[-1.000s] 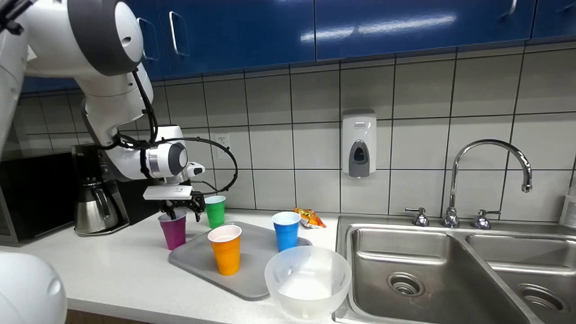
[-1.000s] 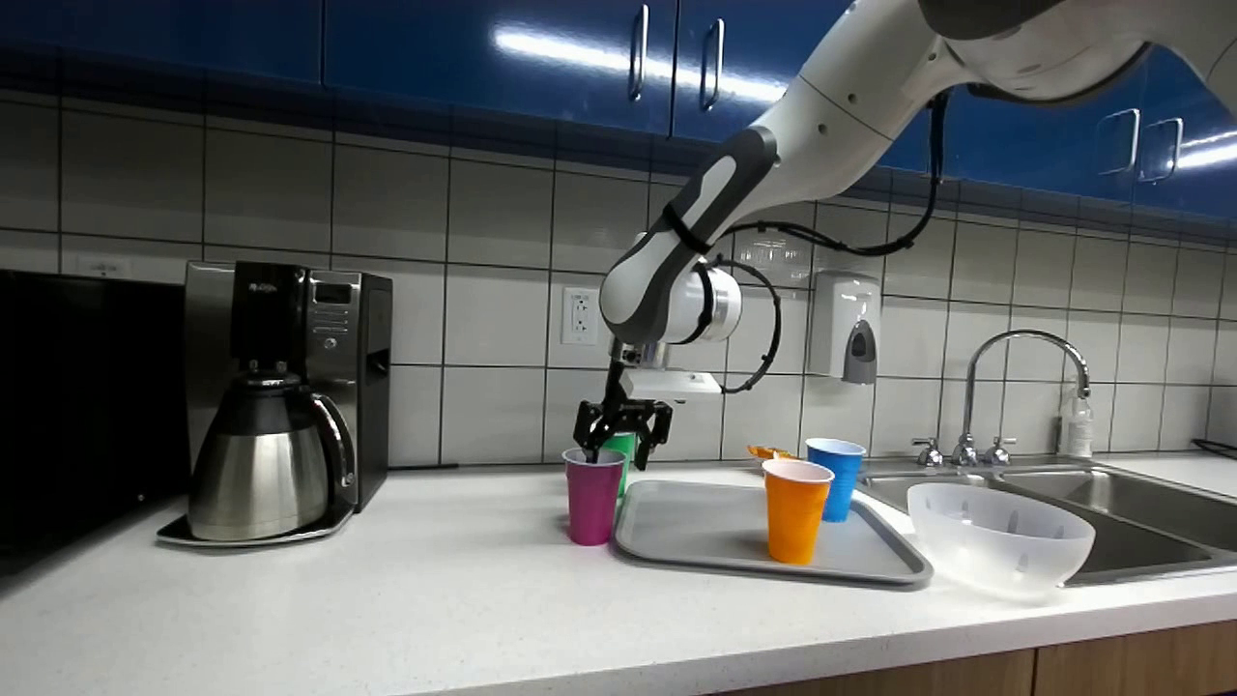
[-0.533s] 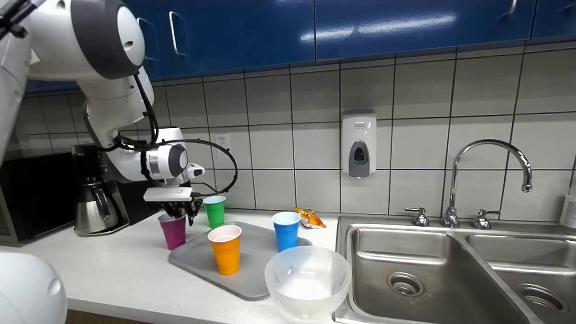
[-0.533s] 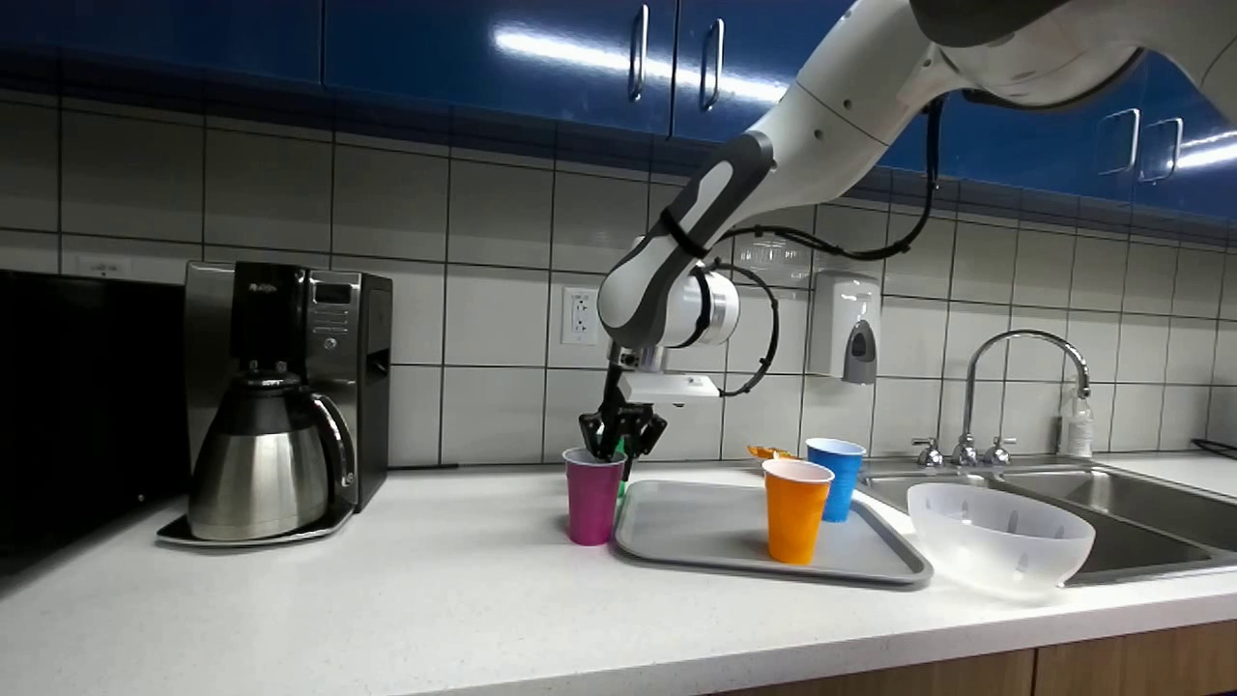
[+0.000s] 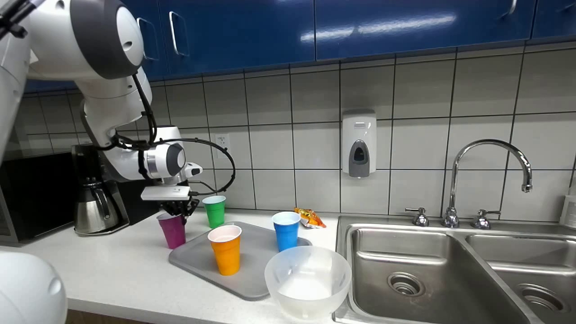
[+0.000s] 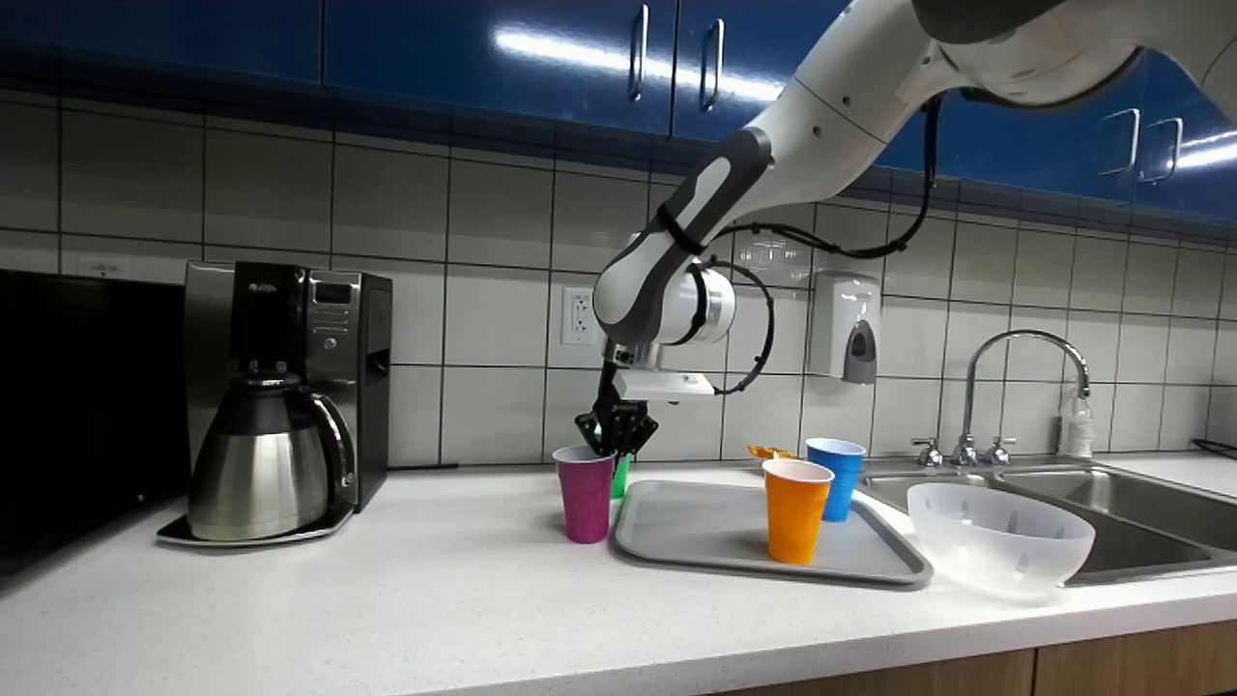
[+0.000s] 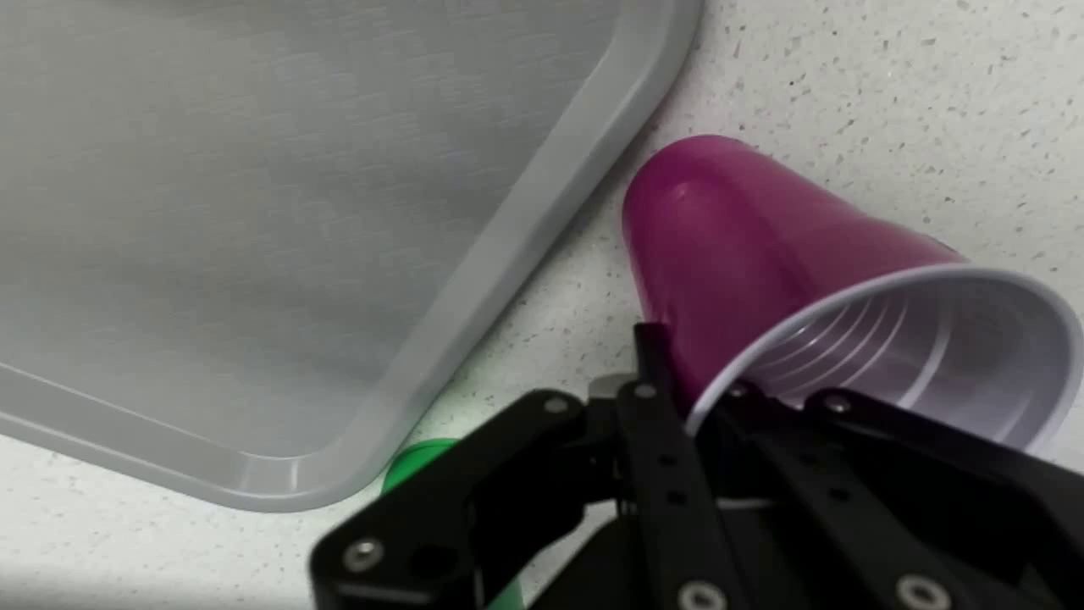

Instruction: Place all the cups on the tray

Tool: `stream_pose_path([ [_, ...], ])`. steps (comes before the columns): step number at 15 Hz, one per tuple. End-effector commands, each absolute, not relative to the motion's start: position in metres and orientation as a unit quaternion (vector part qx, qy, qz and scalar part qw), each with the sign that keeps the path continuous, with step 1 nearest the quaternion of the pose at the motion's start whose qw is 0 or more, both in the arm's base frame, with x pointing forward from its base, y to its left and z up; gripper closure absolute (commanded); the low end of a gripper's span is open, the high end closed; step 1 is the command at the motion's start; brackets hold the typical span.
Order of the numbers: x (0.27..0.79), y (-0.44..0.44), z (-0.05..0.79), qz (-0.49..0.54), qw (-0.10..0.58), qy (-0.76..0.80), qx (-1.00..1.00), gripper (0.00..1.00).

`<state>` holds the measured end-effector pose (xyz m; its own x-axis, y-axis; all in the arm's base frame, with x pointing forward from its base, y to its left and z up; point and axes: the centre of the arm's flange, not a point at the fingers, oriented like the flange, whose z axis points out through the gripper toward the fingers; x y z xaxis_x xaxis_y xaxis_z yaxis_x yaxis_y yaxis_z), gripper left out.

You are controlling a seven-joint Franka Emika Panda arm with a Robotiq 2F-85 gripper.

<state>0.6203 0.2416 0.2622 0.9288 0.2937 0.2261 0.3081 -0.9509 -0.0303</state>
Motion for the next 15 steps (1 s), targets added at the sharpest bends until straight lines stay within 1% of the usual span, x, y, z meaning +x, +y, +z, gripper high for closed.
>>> stream_pose_path([
  [1, 0.617, 0.244, 0.277, -0.105, 0.034, -0.157, -0.981, 0.99],
  [9, 0.607, 0.234, 0.323, -0.125, 0.045, -0.164, -0.978, 0.99],
  [15, 0.599, 0.2, 0.328, -0.114, 0.034, -0.151, -0.981, 0.99],
])
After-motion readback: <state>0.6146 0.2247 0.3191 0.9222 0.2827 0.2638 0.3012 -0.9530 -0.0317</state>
